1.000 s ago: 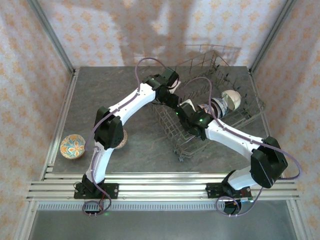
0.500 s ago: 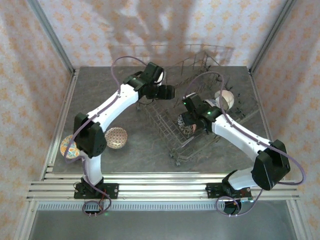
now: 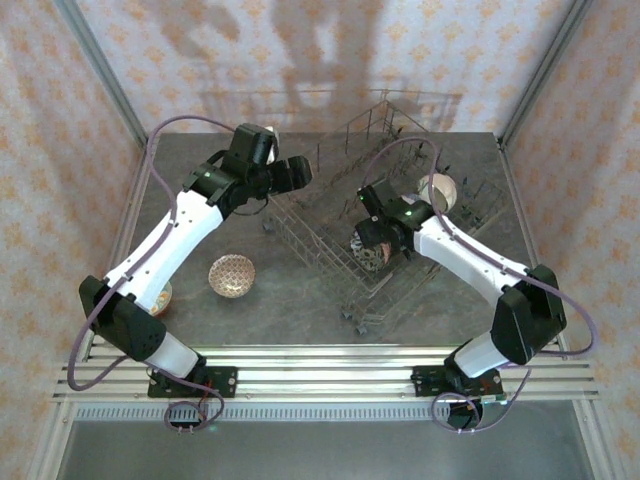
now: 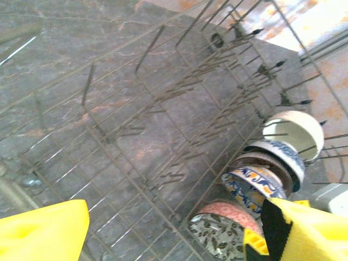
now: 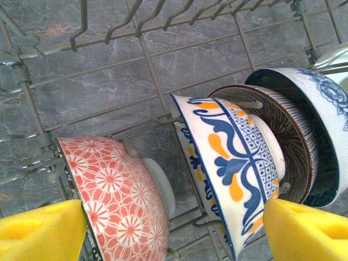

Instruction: Load the bowls into the dish rack

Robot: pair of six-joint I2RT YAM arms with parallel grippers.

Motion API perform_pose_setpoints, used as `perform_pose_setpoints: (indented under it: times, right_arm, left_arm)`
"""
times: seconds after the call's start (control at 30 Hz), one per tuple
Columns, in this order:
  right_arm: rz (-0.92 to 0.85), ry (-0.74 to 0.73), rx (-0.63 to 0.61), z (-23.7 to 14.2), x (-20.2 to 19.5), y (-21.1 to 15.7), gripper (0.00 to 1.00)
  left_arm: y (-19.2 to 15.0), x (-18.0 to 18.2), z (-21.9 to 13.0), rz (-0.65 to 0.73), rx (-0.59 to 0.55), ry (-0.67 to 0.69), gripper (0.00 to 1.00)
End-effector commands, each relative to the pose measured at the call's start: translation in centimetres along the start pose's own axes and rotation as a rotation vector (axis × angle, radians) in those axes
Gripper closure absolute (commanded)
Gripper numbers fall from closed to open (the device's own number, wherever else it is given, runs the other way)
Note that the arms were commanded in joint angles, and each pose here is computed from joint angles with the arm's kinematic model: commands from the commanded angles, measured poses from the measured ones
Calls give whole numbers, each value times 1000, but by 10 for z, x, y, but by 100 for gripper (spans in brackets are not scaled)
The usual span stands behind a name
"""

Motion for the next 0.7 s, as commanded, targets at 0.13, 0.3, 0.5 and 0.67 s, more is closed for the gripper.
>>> perform_pose_setpoints:
  times: [0.13, 0.3, 0.5, 0.67]
  right_arm:
    - [111, -112, -77, -8, -26, 27, 17]
    - [116, -121, -78, -10, -28, 34, 17]
    - [111, -143, -71, -11, -30, 41, 17]
    - [107, -152, -66, -12, -32, 43, 17]
  left_arm:
    - [-25, 54, -44, -75, -26, 183, 15]
    - [-58, 102, -60, -182, 5, 320, 14]
    - [-107, 155, -41, -405, 62, 388, 16]
    - [-128, 169, 0, -532, 142, 366, 18]
Point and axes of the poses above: each hand's point on the last joint's axis, 136 mm out from that joint toward the fingers, its own z axis out along the fingers, its own x axis along the line the jaws close on, y = z × x, the point moved 3 cm from there along -z, back along the fingers, and after that the axes turned 3 degrees about z, right-handed, at the moved point
